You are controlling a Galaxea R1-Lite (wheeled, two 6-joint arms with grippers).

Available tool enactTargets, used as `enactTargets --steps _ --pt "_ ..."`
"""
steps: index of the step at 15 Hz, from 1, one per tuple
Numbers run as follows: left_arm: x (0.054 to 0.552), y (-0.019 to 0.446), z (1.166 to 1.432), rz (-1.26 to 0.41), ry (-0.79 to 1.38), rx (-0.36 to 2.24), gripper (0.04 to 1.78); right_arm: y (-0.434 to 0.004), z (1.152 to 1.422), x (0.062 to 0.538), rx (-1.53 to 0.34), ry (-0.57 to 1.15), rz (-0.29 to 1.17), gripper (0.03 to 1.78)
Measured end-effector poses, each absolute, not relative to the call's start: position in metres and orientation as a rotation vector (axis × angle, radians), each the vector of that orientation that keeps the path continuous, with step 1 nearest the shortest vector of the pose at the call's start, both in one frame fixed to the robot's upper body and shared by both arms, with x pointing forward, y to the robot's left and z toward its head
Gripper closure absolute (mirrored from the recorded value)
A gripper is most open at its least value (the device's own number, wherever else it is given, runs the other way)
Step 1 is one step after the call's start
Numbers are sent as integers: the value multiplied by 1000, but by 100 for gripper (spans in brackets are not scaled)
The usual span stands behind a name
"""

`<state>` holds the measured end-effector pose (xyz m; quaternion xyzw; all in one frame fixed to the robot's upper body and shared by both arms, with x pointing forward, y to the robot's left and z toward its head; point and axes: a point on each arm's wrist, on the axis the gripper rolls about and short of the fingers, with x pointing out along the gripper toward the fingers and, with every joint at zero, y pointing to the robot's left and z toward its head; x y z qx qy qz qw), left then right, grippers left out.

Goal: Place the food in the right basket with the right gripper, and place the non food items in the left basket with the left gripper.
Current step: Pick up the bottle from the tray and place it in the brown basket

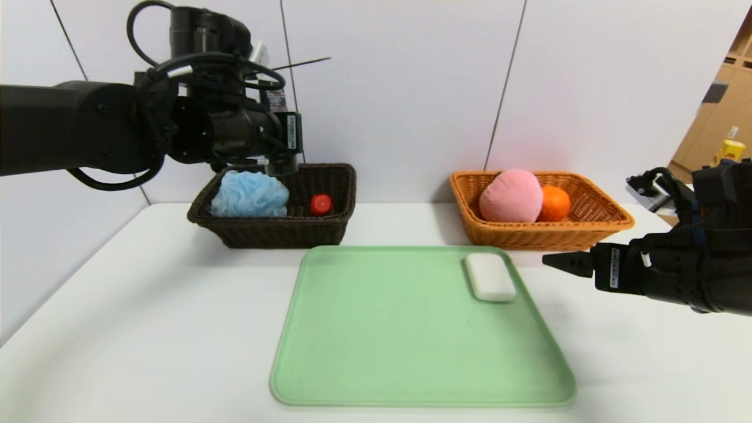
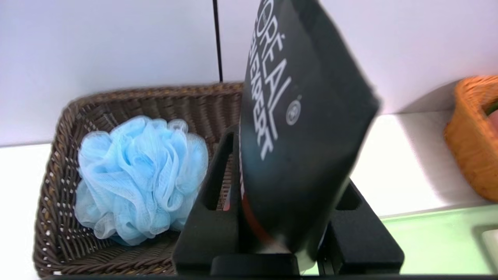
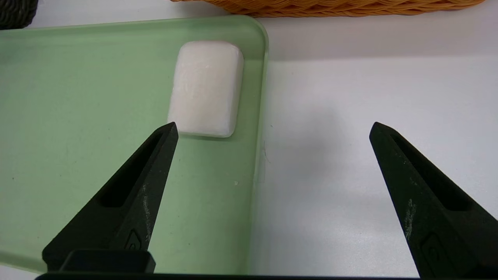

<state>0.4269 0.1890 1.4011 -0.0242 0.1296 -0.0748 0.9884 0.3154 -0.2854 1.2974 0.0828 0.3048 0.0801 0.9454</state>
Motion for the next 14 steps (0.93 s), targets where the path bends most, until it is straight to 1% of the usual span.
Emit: enactTargets --steps 2,5,7,11,14 --pt "447 194 1379 -118 316 -36 131 -285 1296 316 166 626 163 11" --pt "468 194 1353 -96 370 -25 132 -285 1294 317 167 634 163 11" --pt "479 192 1343 -95 368 -23 132 -285 1294 318 167 636 161 11" --pt "494 186 1331 -96 369 -21 132 -283 1291 320 158 647 163 11" --pt "505 188 1315 -80 398 -13 132 -282 1290 321 157 654 165 11"
